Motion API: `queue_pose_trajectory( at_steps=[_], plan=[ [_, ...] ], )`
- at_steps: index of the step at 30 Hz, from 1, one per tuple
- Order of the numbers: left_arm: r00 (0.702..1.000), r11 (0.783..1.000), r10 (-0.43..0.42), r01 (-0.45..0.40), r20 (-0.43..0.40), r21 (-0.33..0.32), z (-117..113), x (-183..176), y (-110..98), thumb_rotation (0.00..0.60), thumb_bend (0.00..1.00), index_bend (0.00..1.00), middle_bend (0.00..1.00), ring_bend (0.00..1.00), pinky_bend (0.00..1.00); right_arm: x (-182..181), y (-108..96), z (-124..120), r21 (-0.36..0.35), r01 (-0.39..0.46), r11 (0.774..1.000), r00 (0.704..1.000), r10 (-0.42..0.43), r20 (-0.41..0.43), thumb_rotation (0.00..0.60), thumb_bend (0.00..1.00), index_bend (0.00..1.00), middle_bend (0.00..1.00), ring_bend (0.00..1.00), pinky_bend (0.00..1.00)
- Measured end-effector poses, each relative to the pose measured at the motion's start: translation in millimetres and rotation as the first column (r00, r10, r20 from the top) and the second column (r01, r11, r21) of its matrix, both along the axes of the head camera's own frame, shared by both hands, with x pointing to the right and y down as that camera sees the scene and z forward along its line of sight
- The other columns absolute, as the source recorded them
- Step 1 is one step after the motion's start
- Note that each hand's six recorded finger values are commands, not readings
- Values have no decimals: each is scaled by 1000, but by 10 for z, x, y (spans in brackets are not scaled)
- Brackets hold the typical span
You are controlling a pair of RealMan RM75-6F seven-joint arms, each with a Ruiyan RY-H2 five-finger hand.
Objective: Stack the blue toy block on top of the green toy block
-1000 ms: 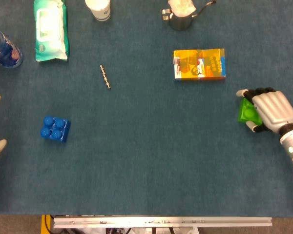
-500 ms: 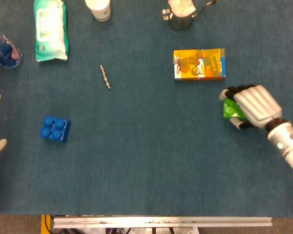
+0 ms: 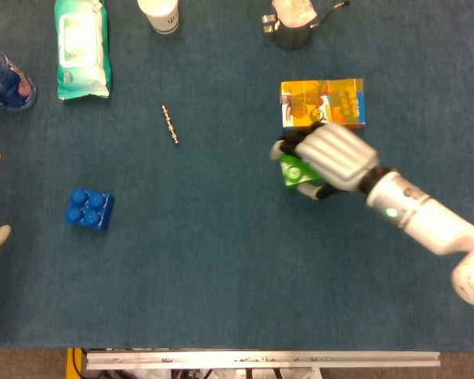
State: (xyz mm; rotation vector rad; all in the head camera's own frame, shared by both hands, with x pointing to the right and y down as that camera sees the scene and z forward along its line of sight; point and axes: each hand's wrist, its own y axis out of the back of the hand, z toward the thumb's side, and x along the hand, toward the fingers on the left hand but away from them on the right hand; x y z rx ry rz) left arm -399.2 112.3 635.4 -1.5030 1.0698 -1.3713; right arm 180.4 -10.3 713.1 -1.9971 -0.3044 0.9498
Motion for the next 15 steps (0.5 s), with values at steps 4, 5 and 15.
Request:
queue_pose_trajectory(
  at_steps=[4,5,15],
  plan=[
    [1000,1000,-3,3,3,1,-9,-5,7,600,149,146,139,151,108,-227,15,62,-20,45,999,999,-44,31,600,325,333,408,322,359],
    [1000,1000,-4,4,3,1,-10,-7,9,600,149,146,139,151,108,-273,21,77,-24,53,998,998,-52,37,600,325,333,408,322,359],
    [1000,1000,-8,8,4,1,-23,-24,30,600,149,146,139,151,109,-635,164,238,-61,125,990,990,-120,75,600,314,333,391,323,359]
  ],
)
